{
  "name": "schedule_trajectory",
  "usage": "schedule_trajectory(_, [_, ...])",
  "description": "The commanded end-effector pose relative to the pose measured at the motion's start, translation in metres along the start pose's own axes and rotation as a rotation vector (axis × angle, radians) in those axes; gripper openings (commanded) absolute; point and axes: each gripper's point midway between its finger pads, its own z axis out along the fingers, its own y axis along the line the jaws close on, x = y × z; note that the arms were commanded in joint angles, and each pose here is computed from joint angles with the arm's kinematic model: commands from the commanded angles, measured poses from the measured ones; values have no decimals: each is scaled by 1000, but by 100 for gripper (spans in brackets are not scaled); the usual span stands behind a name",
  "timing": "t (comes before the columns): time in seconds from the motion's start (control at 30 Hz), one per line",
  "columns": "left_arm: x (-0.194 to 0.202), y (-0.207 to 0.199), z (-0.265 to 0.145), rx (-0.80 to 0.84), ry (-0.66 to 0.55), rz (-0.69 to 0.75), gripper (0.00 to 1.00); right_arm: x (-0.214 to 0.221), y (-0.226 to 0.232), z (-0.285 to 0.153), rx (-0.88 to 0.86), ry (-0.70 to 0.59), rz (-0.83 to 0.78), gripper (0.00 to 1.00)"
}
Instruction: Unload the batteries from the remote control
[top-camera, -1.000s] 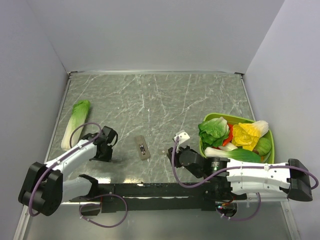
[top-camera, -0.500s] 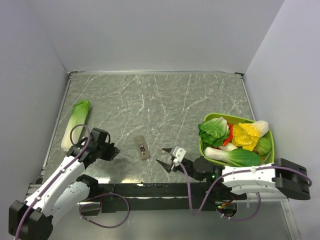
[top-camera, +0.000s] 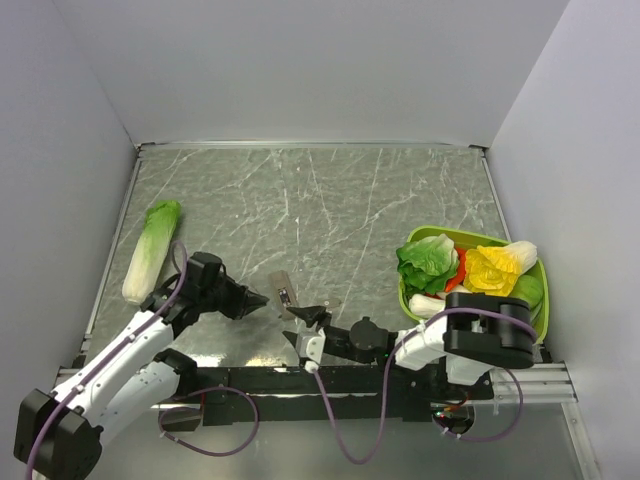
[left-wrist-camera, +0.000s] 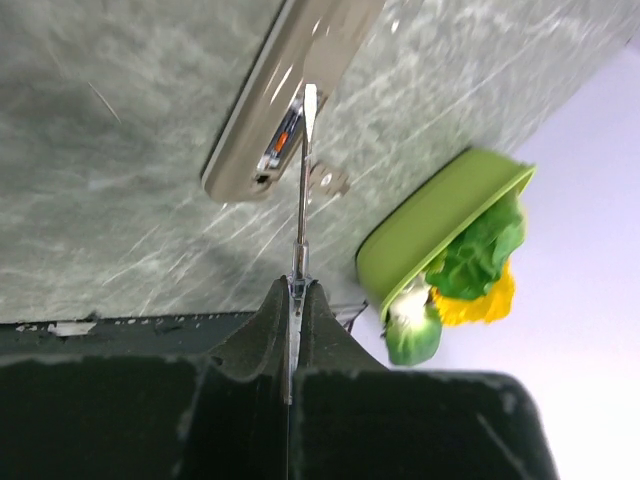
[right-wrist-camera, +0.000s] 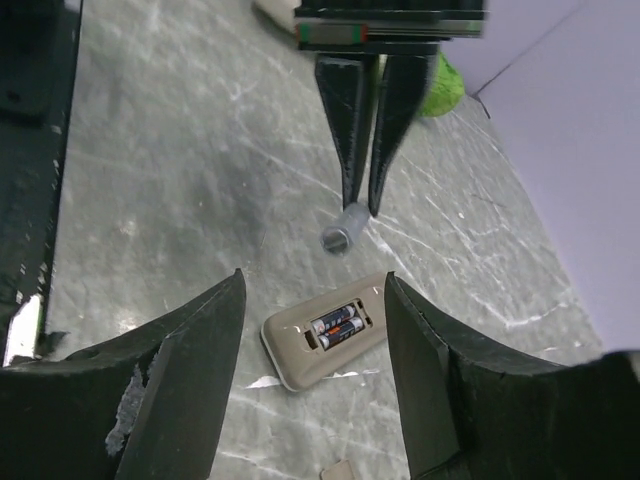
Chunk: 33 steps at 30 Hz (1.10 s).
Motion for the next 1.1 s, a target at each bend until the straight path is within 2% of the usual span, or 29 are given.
schedule_trajectory(0.0, [17,-7,-2,50,88,57,1,-64,-44,10,183,-251,-53,63])
schedule_trajectory(0.5, [26,-6,-6,82,123,69,1,-62,-40,32,163,-220,-54,54])
schedule_trajectory(0.73, [29,-6,-6,100,143,75,1,-55,-41,38,186,-189,-43,43])
schedule_trajectory(0.93, [31,-10,-8,118,152,63,1,-49,-53,31,271,-182,9,45])
schedule_trajectory(1.07, [35,-20,-11,186,177,43,1,-49,-61,24,324,-191,115,47])
